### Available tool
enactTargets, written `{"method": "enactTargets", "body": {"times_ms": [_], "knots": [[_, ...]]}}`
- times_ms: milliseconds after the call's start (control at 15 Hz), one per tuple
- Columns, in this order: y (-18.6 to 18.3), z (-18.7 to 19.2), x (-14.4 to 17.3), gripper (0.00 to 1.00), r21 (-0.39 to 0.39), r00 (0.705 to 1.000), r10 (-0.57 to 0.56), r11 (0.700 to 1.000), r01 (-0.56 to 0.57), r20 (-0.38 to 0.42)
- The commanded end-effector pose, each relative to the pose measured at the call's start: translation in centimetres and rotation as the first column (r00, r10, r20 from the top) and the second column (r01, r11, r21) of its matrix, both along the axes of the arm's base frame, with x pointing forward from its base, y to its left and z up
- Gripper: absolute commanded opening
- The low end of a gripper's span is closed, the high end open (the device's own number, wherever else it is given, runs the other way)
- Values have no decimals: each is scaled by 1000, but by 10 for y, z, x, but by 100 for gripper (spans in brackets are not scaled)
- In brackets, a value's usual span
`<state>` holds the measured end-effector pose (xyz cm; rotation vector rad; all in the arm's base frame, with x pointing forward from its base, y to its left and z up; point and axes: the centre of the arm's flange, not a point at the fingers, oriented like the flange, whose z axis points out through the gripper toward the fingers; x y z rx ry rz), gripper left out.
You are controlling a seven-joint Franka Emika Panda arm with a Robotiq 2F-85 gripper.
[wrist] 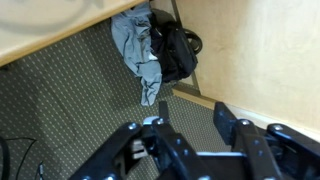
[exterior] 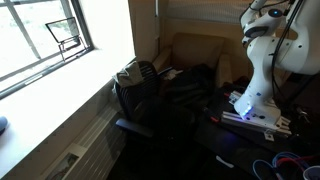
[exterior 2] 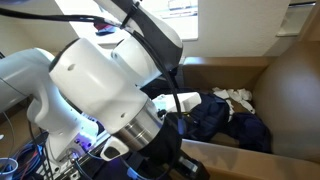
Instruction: Take them bag and put it on the chair
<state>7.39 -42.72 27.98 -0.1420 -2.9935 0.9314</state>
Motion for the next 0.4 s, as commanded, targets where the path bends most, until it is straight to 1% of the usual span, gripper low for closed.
{"method": "enactTargets", "body": {"times_ms": [0,133,200,333], "knots": [[0,2,1,57,-3,1000,3,1000,-3,2],[2,-6,6,72,16,1000,14,1000,-14,3],[3,-11,7,75,26,1000,15,1000,-16,4],[3,-14,7,75,34,1000,16,999,-16,5]]}}
